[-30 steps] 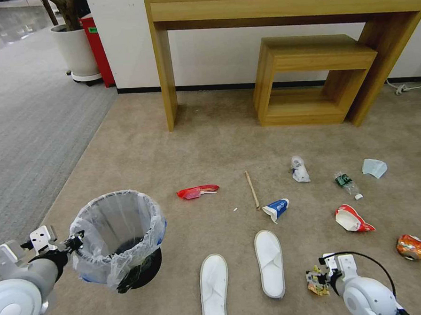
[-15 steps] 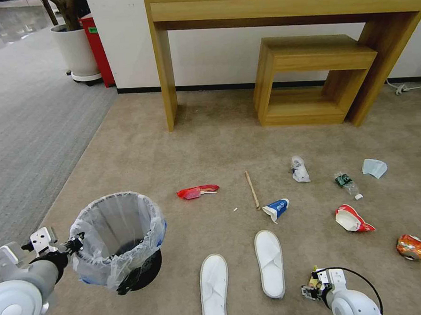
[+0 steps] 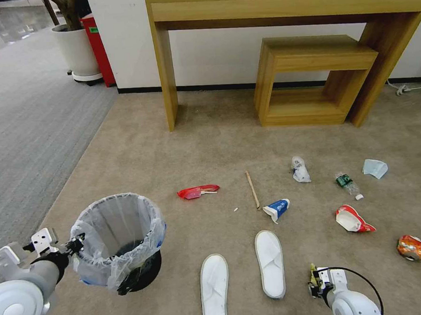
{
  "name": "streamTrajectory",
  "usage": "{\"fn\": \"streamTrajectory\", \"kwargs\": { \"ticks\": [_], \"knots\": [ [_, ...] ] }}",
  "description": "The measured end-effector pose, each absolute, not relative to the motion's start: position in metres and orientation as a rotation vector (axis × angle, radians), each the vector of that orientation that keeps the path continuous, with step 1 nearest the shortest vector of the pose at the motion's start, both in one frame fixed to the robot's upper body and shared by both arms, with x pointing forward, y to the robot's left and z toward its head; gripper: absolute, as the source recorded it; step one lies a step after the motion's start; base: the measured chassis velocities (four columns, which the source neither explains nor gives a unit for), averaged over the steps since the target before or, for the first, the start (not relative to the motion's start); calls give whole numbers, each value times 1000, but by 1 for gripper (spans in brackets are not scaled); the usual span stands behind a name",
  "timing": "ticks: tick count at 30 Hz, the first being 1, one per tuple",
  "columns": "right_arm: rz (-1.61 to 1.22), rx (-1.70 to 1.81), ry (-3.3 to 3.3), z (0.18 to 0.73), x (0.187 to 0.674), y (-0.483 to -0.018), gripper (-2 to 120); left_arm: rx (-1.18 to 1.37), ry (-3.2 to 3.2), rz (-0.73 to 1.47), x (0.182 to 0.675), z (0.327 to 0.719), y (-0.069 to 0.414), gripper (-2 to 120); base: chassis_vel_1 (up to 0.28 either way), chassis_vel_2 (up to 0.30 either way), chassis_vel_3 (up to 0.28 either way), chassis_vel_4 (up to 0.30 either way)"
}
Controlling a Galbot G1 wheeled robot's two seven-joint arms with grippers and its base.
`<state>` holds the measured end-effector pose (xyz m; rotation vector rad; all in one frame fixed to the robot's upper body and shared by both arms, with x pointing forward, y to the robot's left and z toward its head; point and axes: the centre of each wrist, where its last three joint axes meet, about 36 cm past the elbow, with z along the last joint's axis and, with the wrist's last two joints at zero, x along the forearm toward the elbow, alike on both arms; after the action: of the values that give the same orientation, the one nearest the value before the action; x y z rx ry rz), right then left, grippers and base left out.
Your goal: Pick up the trash bin and place the garbage on the floor into it.
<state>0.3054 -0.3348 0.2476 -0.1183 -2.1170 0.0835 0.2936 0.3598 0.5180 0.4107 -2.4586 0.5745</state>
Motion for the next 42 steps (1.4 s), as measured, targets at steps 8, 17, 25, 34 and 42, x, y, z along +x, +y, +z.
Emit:
{"fn": "streamTrajectory", "kwargs": {
  "ticks": [8,17,25,34,42],
  "knots": [
    [-100,356,-2634,305,299,-311,0,375,-2451,573,293,512,343,3,0,0,0,0],
    [-504,1590,-2882,350,336,-286,0,291,-2439,572,291,504,304,3,0,0,0,0],
    [-664,1861,-2789,353,367,-235,0,233,-2433,576,287,502,284,3,0,0,0,0],
    [-820,1848,-2724,340,406,-158,0,169,-2456,599,282,512,268,3,0,0,0,0],
    [-787,1877,-2629,326,409,-132,0,169,-2478,588,282,518,271,3,0,0,0,0]
  ]
}}
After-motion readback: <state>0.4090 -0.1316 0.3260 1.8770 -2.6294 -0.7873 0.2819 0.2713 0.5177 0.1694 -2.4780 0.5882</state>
